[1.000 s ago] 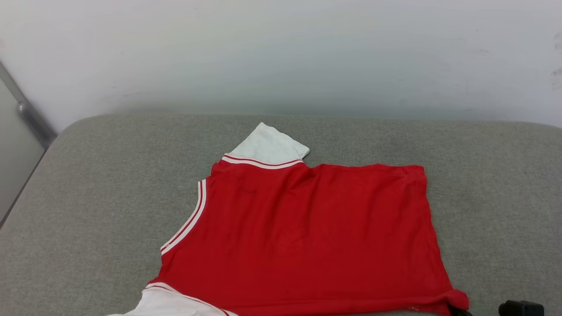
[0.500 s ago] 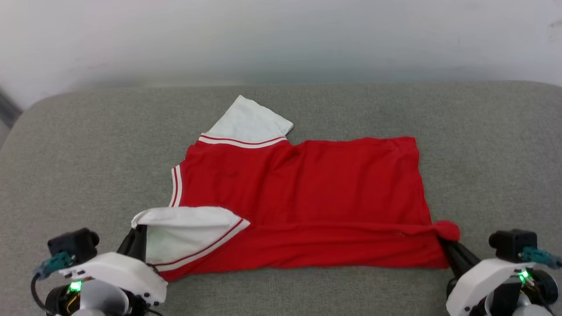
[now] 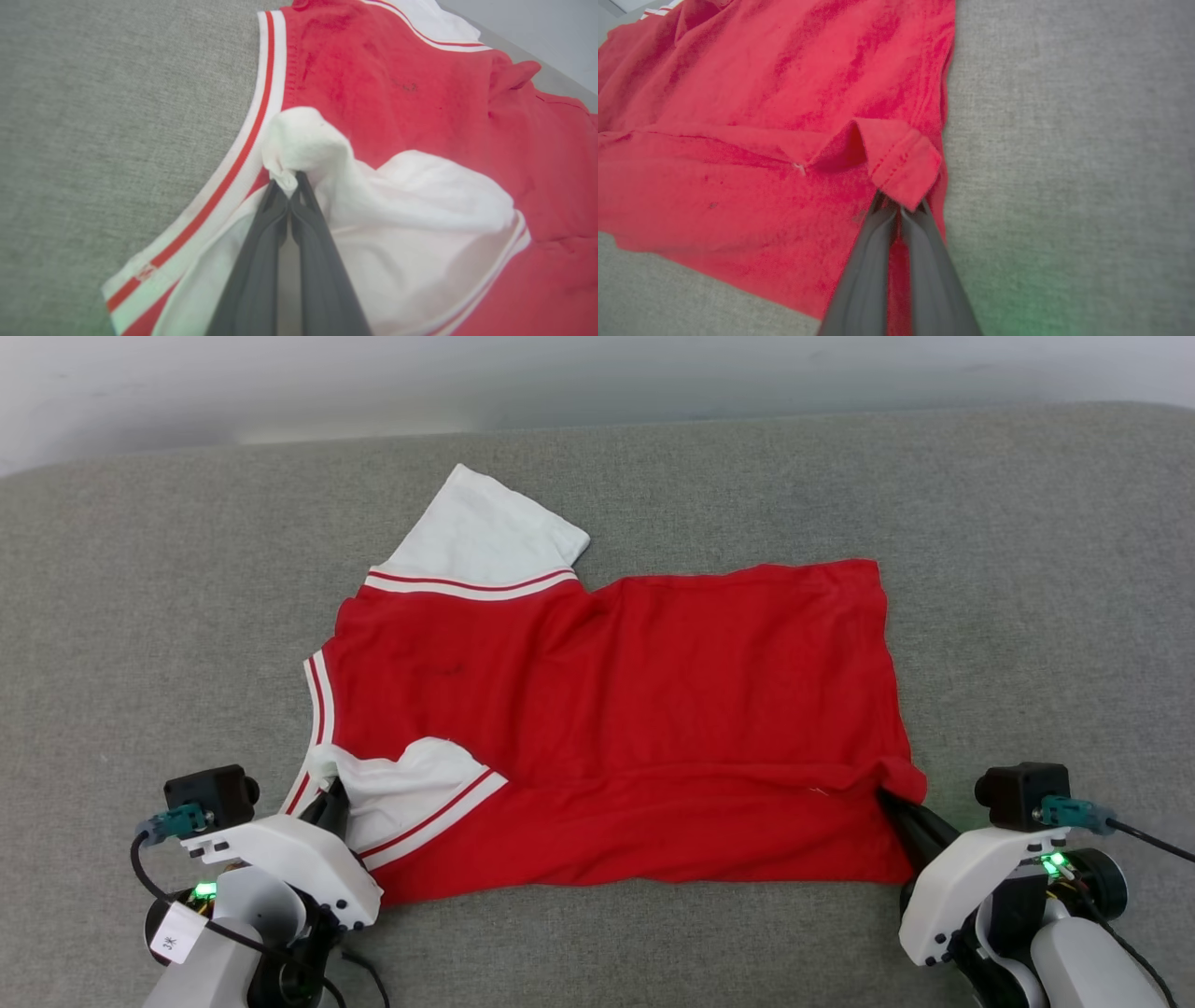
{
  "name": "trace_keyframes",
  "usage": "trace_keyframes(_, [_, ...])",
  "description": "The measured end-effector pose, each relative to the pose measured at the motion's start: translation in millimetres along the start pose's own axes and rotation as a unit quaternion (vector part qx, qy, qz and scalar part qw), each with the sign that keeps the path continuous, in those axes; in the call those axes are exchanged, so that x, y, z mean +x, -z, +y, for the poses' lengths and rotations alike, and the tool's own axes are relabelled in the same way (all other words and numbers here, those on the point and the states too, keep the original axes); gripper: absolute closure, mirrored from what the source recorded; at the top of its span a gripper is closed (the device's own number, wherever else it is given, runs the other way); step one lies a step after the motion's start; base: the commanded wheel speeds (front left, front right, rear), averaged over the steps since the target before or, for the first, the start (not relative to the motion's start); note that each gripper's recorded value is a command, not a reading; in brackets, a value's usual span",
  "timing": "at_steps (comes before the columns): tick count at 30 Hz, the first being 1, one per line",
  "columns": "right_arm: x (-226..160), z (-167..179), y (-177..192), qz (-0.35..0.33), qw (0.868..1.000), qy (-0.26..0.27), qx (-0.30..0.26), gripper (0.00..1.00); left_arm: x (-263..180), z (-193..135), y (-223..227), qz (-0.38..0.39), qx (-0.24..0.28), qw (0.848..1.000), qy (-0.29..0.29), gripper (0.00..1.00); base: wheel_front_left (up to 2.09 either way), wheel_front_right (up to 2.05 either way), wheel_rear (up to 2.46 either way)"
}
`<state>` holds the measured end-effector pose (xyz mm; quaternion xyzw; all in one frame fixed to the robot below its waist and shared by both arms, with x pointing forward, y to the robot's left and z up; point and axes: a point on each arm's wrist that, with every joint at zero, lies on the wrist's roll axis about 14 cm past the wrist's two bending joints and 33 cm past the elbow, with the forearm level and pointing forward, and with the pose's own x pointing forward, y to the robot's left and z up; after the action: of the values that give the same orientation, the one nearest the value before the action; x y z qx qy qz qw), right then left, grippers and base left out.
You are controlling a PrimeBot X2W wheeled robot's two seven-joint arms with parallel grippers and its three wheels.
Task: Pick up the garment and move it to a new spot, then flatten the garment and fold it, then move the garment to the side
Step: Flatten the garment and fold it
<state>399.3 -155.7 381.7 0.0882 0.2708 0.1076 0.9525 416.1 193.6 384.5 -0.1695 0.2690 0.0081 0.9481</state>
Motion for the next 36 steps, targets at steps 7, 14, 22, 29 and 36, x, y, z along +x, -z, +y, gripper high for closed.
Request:
trace_keyframes(7, [-9.4, 3.8, -41.5, -0.107, 0.994, -0.004, -0.008, 0.0, -3.0, 3.9, -10.5, -0.012, 0.003, 1.0, 0.003, 0.0, 0.0, 0.0, 0.0])
trace_keyframes(14, [-42.9, 8.8, -64.2, -0.175, 0.984, 0.006, -0.015, 0.0, -25.5, 6.6, -48.0, -0.041, 0.049, 0.998, 0.011, 0.0, 0.0, 0.0, 0.0])
trace_keyframes(22, [-80.0, 18.5, -71.4, -0.202, 0.979, 0.018, -0.006, 0.0, -64.2, 16.3, -39.4, 0.091, 0.088, 0.992, 0.02, 0.0, 0.0, 0.0, 0.0])
trace_keyframes(29, [-81.5, 15.2, -72.8, -0.202, 0.979, 0.026, 0.005, 0.0, -64.4, 24.5, -4.3, 0.184, 0.045, 0.982, 0.004, 0.0, 0.0, 0.0, 0.0])
trace_keyframes(36, [-71.9, 2.9, -63.8, -0.183, 0.982, 0.04, 0.023, 0.0, -49.9, 30.7, 37.2, 0.265, -0.005, 0.964, -0.013, 0.0, 0.0, 0.0, 0.0])
